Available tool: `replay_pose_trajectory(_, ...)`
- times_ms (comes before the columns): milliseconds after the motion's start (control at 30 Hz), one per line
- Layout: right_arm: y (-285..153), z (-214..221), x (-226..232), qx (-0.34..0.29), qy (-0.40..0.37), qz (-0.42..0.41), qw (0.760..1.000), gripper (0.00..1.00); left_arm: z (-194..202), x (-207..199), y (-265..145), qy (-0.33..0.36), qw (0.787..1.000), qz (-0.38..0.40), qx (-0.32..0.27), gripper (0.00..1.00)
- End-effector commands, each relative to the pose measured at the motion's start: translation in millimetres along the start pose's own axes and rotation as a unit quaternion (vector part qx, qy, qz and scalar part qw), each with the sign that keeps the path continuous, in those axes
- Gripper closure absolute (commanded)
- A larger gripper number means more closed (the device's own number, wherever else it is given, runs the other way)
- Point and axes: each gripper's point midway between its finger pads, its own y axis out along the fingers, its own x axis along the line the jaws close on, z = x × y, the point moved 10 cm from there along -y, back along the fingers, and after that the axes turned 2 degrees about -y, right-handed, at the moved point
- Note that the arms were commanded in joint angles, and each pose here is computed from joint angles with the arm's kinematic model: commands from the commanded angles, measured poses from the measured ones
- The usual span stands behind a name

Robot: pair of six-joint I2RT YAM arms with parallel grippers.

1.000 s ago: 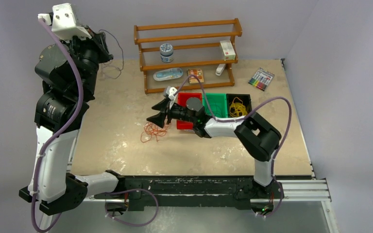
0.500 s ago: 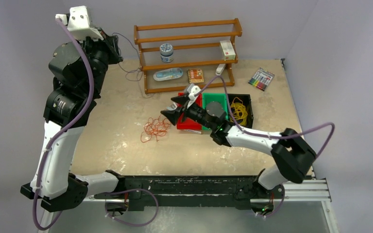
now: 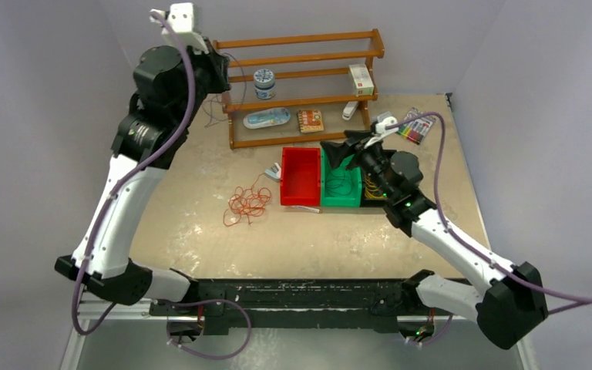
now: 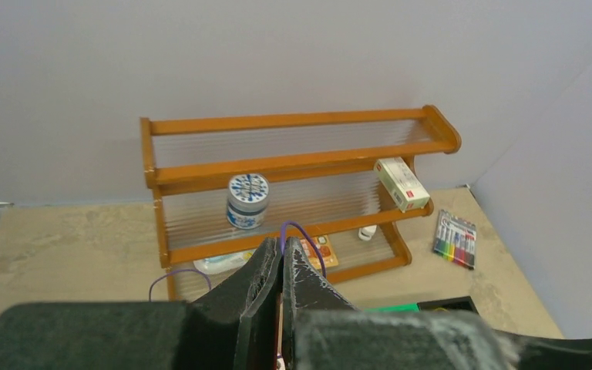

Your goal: Untangle the cables

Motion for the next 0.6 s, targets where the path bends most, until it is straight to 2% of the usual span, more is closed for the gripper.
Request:
replay_pose_trajectory(0, -23, -19, -17, -0.003, 0.026, 0.033, 0.999, 0.21, 5, -16, 23, -0.026, 0.998, 0.055, 0.01, 1.0)
replay_pose_trajectory(200, -47, -31, -35, -0.013, 0.038, 0.119, 0.992, 0.21, 27, -41, 47, -0.012, 0.996, 0.068, 0.048, 1.0)
replay_pose_trajectory(400, -59, -28, -44, -0.012, 0.049, 0.173, 0.984, 0.21, 44, -72, 48, 0.026, 0.995, 0.079, 0.054, 1.0)
replay_pose_trajectory(567, -68, -30, -47, -0.02, 0.057, 0.207, 0.977, 0.21, 58, -92, 54, 0.022, 0.988, 0.136, 0.068, 1.0)
